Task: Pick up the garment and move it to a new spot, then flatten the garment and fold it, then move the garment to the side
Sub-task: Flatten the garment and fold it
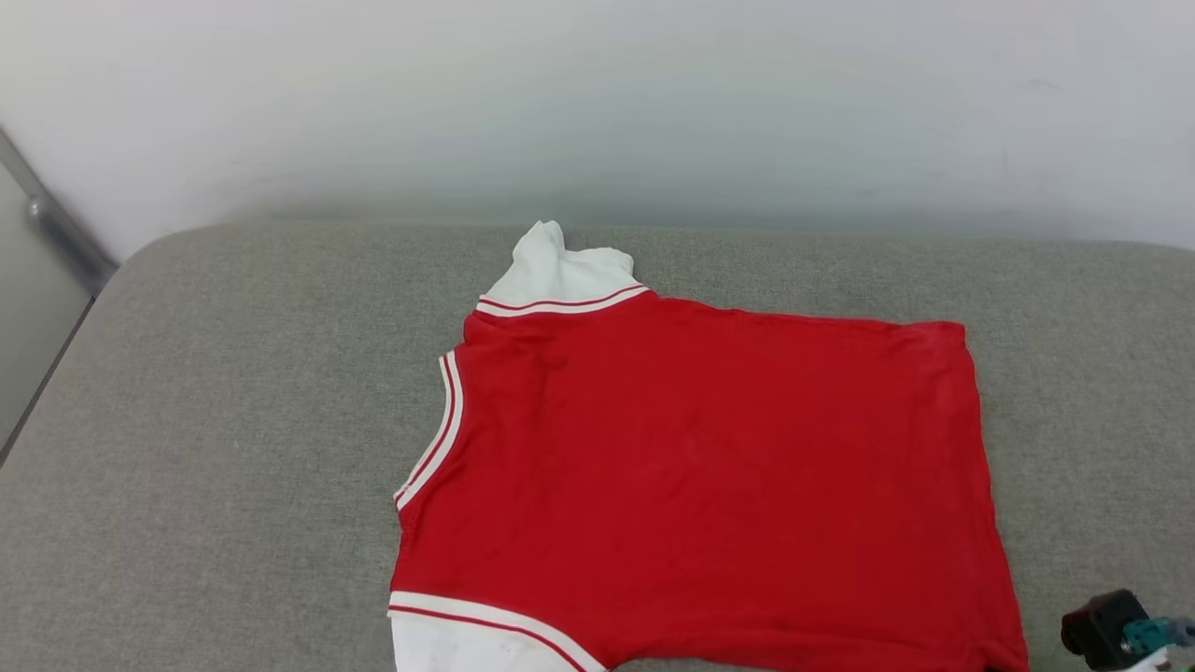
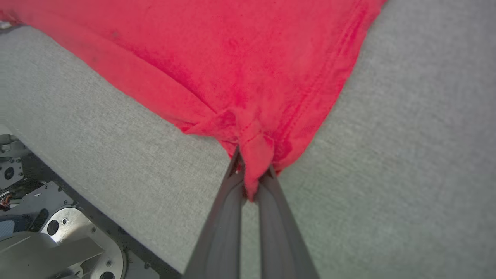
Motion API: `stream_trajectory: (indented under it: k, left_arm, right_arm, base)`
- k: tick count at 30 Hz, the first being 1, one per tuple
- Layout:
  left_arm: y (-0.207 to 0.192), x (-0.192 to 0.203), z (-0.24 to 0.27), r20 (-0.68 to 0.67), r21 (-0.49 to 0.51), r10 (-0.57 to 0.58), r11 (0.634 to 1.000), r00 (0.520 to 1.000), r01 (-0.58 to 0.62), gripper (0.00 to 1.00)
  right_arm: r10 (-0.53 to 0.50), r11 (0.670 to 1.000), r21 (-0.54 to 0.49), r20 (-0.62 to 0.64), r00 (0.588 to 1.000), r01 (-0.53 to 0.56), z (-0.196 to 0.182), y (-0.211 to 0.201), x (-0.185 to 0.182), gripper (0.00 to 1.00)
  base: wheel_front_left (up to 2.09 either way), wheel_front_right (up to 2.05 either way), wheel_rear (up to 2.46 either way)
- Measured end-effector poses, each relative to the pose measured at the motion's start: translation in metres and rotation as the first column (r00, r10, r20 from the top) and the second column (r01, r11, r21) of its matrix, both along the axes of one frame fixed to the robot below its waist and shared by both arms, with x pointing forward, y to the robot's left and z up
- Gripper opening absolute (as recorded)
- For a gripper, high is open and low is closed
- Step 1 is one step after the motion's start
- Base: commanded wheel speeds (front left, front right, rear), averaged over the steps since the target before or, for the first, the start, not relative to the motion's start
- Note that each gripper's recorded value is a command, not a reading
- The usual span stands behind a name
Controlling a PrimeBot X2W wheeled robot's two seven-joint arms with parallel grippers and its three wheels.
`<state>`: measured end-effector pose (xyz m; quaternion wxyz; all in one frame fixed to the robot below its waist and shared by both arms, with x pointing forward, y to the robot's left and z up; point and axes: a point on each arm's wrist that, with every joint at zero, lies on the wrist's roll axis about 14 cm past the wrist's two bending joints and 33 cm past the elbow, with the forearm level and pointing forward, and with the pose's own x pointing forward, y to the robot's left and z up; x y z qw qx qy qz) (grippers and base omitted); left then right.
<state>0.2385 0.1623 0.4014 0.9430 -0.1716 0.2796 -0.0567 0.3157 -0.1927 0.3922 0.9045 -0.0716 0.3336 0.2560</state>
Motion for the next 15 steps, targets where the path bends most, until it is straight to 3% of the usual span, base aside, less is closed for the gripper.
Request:
stream_trajectory:
  k: [8,15]
  left_arm:
    - [0.0,-0.008,-0.003,-0.012,0.008,-0.01,1.0,1.0,0.01,0.0]
    - [0.012,0.04,0.029,0.147,0.127,-0.093,0.989,0.985,0.075,0.0]
  right_arm:
    - [-0.046,0.999,0.007,-0.019,0.999,0.046,0.004,-0.002,-0.015,0.0]
    - [-0.062,0.998,0.035,0.051,0.997,0.06,0.025,0.009,0.009,0.0]
  base:
    - [0.0,0.0,0.0]
    - [0.0,0.0,0.0]
